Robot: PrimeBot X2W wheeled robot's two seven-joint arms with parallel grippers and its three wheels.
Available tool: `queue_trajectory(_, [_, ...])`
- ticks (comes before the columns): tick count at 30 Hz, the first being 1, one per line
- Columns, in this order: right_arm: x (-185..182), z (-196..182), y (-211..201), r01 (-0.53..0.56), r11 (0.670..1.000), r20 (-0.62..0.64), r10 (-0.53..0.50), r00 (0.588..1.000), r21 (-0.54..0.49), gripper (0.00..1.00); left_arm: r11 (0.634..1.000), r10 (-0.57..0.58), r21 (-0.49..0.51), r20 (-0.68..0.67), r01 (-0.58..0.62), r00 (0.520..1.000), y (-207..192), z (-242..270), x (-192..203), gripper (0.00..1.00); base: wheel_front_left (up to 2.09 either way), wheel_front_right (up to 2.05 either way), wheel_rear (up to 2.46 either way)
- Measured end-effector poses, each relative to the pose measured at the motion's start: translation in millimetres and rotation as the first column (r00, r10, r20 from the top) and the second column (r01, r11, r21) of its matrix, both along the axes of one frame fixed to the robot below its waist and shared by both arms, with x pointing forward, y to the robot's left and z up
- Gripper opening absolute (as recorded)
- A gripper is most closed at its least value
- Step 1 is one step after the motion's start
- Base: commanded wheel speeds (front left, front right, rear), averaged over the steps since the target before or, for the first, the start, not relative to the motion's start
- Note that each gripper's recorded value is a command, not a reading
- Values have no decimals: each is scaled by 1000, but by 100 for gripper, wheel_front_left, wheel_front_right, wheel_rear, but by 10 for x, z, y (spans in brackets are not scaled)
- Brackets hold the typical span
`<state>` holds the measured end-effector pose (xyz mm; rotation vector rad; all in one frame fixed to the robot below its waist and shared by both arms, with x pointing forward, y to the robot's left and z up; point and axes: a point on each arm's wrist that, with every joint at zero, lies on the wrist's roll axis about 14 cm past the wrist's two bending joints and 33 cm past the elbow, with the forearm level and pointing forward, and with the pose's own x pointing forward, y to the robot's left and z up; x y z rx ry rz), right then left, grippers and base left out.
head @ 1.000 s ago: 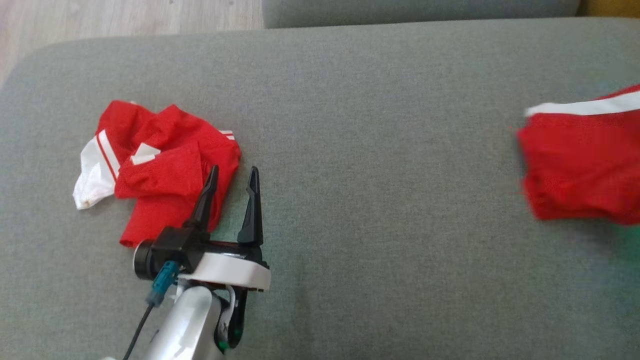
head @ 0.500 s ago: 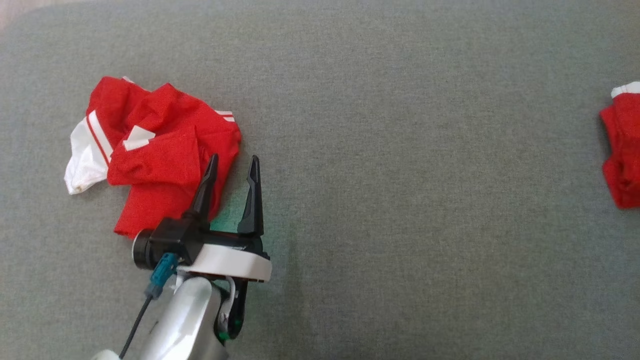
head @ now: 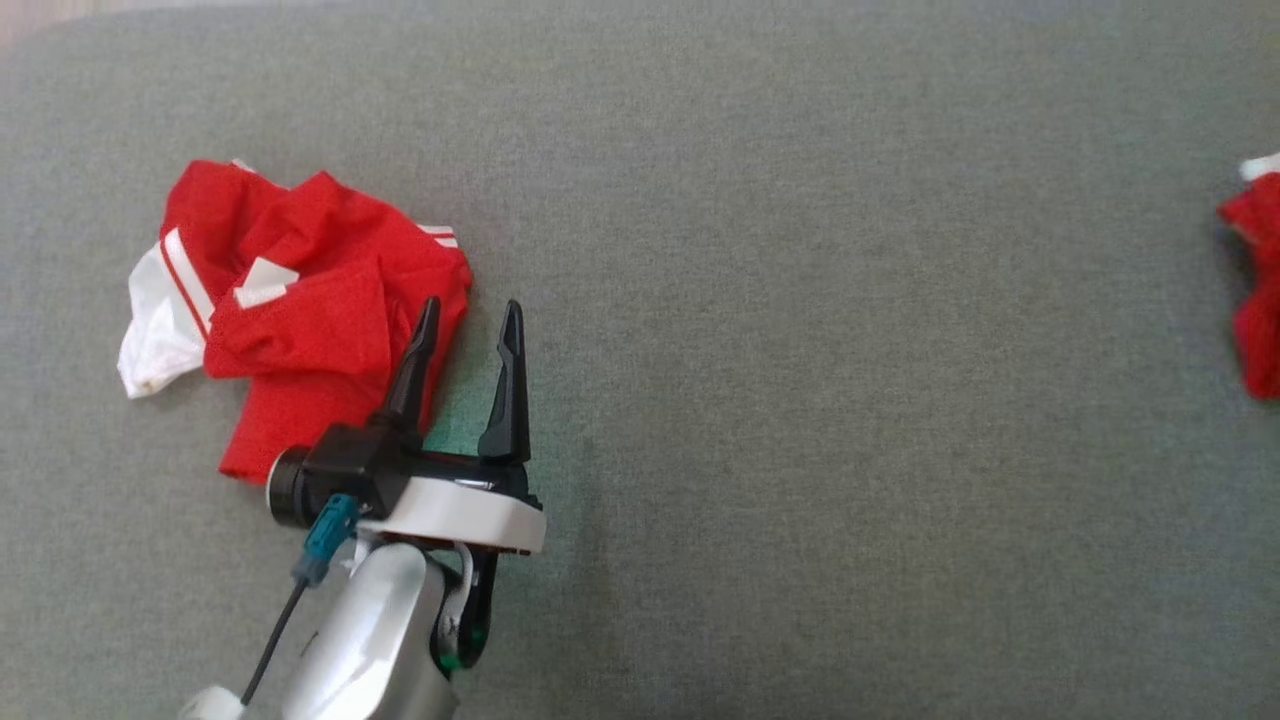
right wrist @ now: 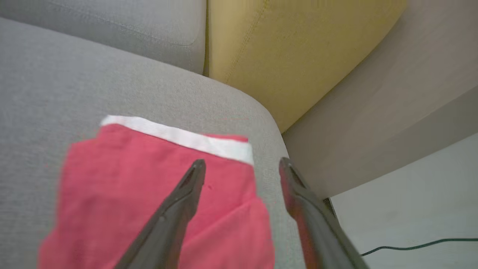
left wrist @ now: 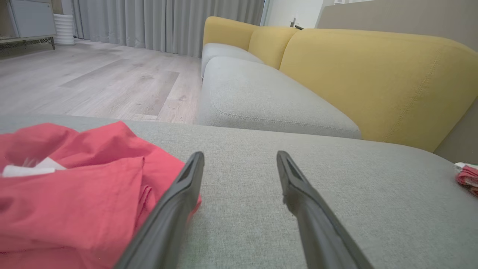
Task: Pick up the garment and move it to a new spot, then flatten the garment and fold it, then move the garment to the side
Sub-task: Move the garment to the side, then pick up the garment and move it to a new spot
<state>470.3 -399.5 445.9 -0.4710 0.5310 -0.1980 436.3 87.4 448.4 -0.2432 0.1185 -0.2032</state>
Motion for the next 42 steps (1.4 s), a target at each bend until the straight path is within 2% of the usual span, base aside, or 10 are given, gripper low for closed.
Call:
queue_trajectory(5, [81,246,375,-64,995,131,53,990,75,100,1000,3,2,32,-3,999,6,143,-54,100,0,0,0])
queue_trajectory(10, [37,570,879,-164,972,289,111,951,167,100,1000,27,-3,65,-27,998,76,294,-190,100,0,0,0])
queue_trajectory(17, [-183,1220,1705,-355,892,553,153,819,280,100,998,61,-4,96,-61,994,180,418,-403,100,0,0,0])
queue_trajectory(23, [-573,1350,2137,-447,817,660,111,743,365,100,997,71,-9,102,-70,992,209,440,-597,100,0,0,0])
queue_trajectory(25, [-694,1279,2231,-455,796,666,88,741,400,100,996,86,-26,85,-84,993,244,399,-667,100,0,0,0])
queue_trajectory(27, [-811,1170,2319,-462,762,663,58,746,454,100,994,103,-30,71,-101,992,284,358,-718,100,0,0,0])
queue_trajectory(29, [-935,1020,2399,-465,749,645,66,761,472,100,993,110,-41,62,-108,992,301,336,-752,100,0,0,0])
queue_trajectory(34, [-1179,615,2350,-402,745,579,26,815,532,100,992,119,-41,60,-117,991,329,328,-789,100,0,0,0])
queue_trajectory(42, [-1246,528,2391,-403,732,575,19,818,550,100,991,128,-41,48,-126,991,357,284,-837,100,0,0,0])
